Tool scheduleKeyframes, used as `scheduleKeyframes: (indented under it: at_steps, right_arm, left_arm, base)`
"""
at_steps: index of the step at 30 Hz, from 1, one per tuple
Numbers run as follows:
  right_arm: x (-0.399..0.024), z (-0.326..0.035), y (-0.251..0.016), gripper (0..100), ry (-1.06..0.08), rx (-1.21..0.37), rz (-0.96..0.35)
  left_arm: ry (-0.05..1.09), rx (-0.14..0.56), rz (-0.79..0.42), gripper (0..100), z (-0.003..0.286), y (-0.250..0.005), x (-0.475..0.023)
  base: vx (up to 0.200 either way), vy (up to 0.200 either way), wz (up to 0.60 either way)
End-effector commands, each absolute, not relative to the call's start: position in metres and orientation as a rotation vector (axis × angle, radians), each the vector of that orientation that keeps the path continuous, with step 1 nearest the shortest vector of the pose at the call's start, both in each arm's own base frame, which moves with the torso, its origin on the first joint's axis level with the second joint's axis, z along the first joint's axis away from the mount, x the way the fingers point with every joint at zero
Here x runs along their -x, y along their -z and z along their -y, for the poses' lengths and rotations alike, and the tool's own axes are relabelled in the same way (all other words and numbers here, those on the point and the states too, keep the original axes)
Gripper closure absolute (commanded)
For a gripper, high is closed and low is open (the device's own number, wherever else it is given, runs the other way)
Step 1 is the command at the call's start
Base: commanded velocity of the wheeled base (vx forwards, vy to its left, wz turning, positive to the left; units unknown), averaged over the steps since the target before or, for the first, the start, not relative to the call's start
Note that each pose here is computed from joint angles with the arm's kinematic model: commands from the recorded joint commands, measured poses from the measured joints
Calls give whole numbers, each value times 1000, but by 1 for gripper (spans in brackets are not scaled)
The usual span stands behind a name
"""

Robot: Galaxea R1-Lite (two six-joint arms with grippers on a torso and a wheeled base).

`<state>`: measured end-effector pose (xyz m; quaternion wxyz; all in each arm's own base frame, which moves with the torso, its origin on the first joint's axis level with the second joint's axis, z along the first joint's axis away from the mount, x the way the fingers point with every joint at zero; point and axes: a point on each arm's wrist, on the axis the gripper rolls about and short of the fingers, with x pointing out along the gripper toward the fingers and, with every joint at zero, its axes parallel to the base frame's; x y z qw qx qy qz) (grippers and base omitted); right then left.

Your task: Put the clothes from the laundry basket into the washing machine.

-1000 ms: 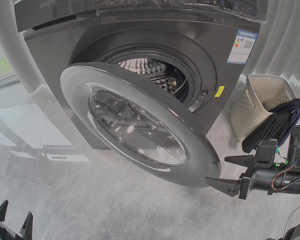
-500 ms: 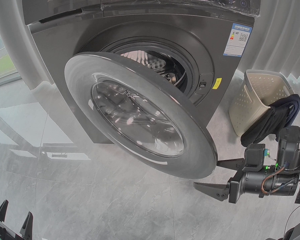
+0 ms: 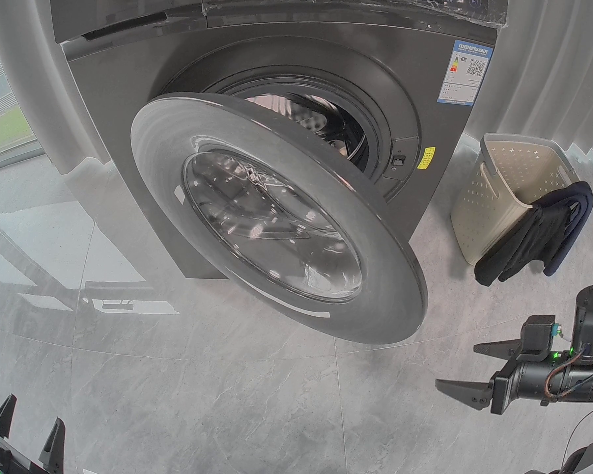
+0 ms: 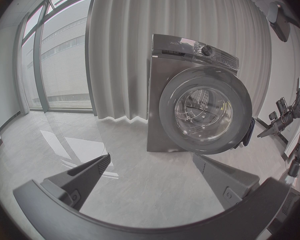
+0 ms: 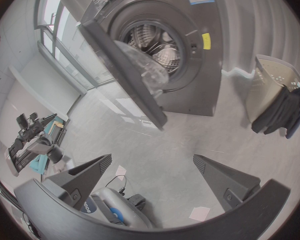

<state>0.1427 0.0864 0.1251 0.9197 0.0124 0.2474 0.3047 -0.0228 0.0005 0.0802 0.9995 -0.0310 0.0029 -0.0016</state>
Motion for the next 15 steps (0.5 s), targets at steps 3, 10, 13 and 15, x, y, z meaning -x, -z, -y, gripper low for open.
scheduleKeyframes:
  at_steps: [3, 10, 13, 15]
  right_arm:
    - [-162, -75, -129, 0, -527, -32, -490]
    - [-209, -90, -147, 0, -508, -53, -436]
    - [-217, -95, -150, 0, -514, -55, -425]
    - [-228, -105, -152, 0, -538, -52, -418]
  left_arm:
    - [3, 63, -6, 0, 0, -76, 23]
    - [3, 63, -6, 0, 0, -76, 23]
    - [3, 63, -8, 0, 0, -75, 23]
    - [3, 63, -8, 0, 0, -75, 23]
  base:
    - [0, 0, 0]
    - [0, 0, 0]
    - [0, 0, 0]
    - [0, 0, 0]
